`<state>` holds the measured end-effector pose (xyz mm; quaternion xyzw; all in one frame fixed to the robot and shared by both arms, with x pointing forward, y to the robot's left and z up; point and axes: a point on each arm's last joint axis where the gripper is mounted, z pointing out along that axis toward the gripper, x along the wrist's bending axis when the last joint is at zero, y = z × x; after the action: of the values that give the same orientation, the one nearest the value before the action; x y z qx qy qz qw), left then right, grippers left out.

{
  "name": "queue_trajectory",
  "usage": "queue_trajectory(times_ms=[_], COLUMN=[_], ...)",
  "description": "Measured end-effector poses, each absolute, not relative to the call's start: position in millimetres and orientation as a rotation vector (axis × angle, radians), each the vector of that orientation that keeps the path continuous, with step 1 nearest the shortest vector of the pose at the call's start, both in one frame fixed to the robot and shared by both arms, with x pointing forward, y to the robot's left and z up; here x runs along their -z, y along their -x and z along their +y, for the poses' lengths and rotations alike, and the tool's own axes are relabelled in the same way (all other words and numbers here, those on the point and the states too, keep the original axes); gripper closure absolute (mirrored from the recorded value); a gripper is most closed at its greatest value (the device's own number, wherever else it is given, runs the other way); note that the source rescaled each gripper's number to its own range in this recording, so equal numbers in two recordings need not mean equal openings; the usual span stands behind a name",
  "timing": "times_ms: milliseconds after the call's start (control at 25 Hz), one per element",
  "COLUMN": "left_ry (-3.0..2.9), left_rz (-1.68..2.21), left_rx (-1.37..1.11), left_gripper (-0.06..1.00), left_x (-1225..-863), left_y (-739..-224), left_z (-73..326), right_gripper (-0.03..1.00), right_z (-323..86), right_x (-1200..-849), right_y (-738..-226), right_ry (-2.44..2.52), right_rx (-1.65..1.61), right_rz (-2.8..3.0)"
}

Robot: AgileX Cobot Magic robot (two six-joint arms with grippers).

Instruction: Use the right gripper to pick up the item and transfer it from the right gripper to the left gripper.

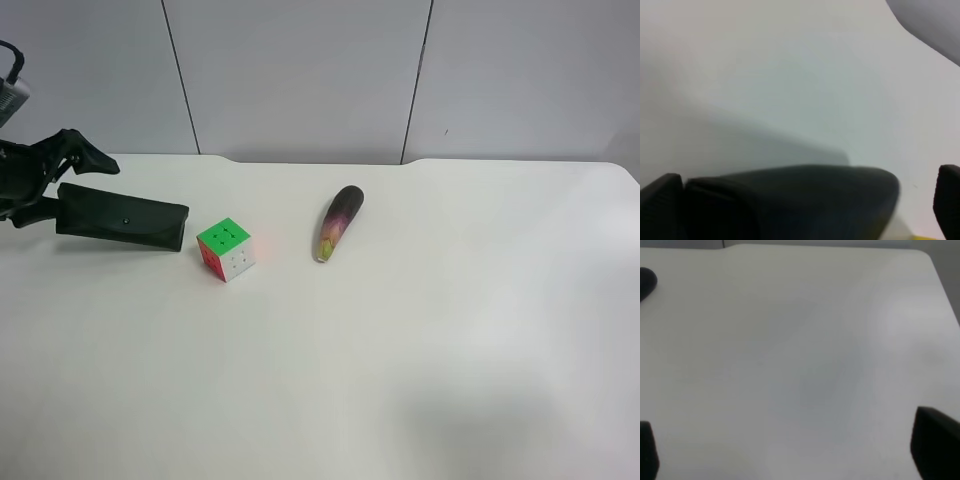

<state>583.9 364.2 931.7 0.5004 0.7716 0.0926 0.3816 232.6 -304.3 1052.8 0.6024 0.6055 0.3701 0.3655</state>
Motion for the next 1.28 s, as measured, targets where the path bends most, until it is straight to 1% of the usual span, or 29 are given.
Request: queue_trajectory(times_ms=[120, 160, 240, 480, 600, 920, 1280], left_ry=[-1.32, -1.363, -1.409, -1.473, -1.497, -1.58, -1.628], left_rz=[1.946, 1.914, 1.868, 1.773, 1.754, 1.828, 1.885], left_rx=[-0.371, -0.451, -0.532, -0.689, -0.693, -0.553, -0.632], left_gripper=[-0.05, -0.05, -0.05, -0.05, -0.05, -0.05, -0.05], left_x=[-948.3, -961.2, -977.0, -1023.0, -1038.8, -1073.4, -1116.6], left_y=[-581.3, -578.3, -573.9, -554.9, -543.5, -494.6, -422.5], left_z=[369.6, 371.5, 372.4, 370.5, 366.6, 350.4, 337.3], right_gripper=[-0.03, -0.03, -0.03, -0.03, -0.03, -0.03, -0.03], right_z=[-304.3, -304.3, -304.3, -304.3, -304.3, -304.3, -304.3], right_x=[-1052.8, -1052.8, -1052.8, -1052.8, -1052.8, -1052.8, -1052.8], right_y=[-232.6, -232.6, -232.6, -232.6, -232.6, -232.6, -232.6], right_ry=[-1.549, -1.549, -1.549, -1.549, -1.549, -1.549, -1.549], right_rx=[-0.952, -0.952, -0.952, -0.952, -0.952, -0.952, -0.952], right_rz=[1.557, 1.557, 1.557, 1.557, 1.557, 1.557, 1.557])
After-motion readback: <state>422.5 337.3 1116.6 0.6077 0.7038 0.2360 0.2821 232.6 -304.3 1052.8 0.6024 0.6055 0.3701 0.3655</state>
